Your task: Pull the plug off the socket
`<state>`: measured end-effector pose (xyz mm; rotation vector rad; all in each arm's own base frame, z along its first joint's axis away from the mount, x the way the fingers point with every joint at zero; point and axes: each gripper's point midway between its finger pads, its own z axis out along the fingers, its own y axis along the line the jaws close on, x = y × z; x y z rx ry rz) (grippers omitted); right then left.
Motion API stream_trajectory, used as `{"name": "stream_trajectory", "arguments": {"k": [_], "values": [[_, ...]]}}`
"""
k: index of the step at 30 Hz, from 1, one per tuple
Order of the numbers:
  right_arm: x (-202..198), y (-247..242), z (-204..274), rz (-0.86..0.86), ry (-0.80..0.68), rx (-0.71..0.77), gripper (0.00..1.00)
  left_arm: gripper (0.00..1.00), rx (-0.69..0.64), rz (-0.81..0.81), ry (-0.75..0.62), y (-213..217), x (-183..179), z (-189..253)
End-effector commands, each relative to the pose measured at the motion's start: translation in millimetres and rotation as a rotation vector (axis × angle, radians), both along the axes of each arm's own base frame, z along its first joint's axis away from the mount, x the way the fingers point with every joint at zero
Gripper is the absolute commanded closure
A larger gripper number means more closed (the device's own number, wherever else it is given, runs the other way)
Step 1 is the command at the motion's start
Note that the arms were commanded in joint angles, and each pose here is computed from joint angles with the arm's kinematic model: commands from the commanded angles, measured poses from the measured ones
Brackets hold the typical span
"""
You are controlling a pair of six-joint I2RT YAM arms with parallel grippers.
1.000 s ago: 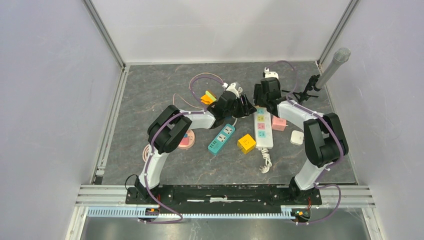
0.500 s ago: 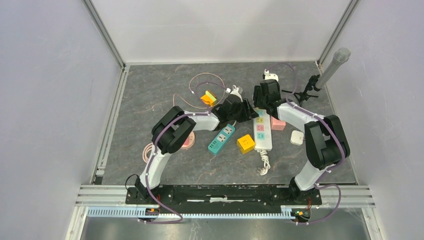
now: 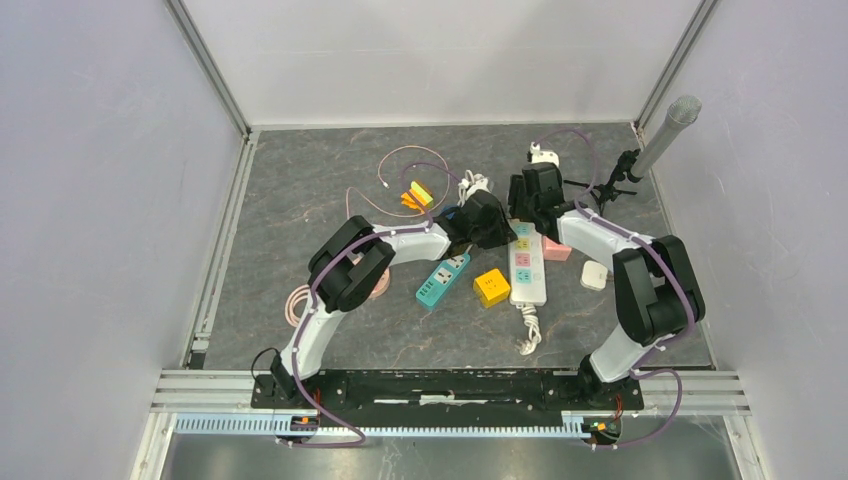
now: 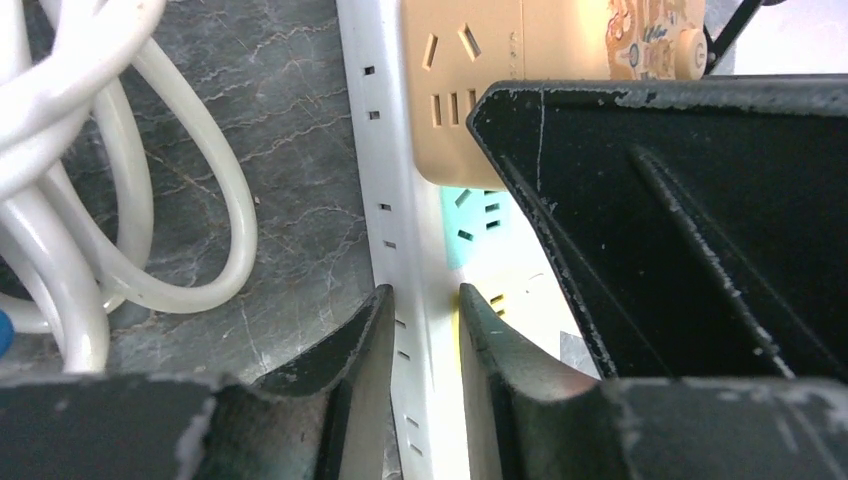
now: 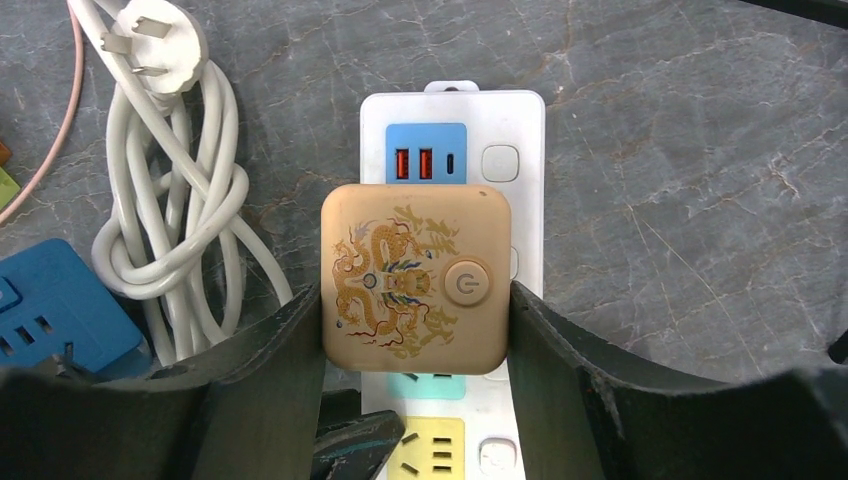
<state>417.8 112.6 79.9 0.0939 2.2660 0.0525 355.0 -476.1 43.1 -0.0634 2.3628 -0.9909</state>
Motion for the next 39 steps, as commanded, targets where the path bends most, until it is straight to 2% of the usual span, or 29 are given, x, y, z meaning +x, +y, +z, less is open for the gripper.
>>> {"name": "stream_trajectory", "arguments": {"k": [1,10,20,27,34,36,39], "values": [[0.2,17.5,22.7,0.037,-0.063,0.078,1.0,0.65,0.069,0.033,-0.013,-10.5,-6.9,4.2],[-0.7,30.2,32.0,0.124,-0.081,0.183,1.0,0.69,0.071,0.046,0.041,-9.2,-12.9,-8.4],[-3.8,21.3,18.4,0.098,-0.061,0.068,1.0,0.71,0.078,0.051,0.118,-8.5,-21.7,-25.1],[4.2,24.1,41.6,0.142,-0.08,0.168,1.0,0.67,0.076,0.079,0.136,-3.6,-21.6,-26.6],[1.6,22.2,31.9,0.16,-0.07,0.016,1.0,0.67,0.074,0.093,0.162,0.8,-21.2,-28.3],[5.1,21.1,40.3,0.161,-0.084,0.022,1.0,0.68,0.07,0.095,0.169,1.8,-21.0,-28.0],[11.3,28.7,53.4,0.188,-0.103,0.106,1.0,0.71,0.063,0.095,0.182,1.7,-21.0,-29.1]]}}
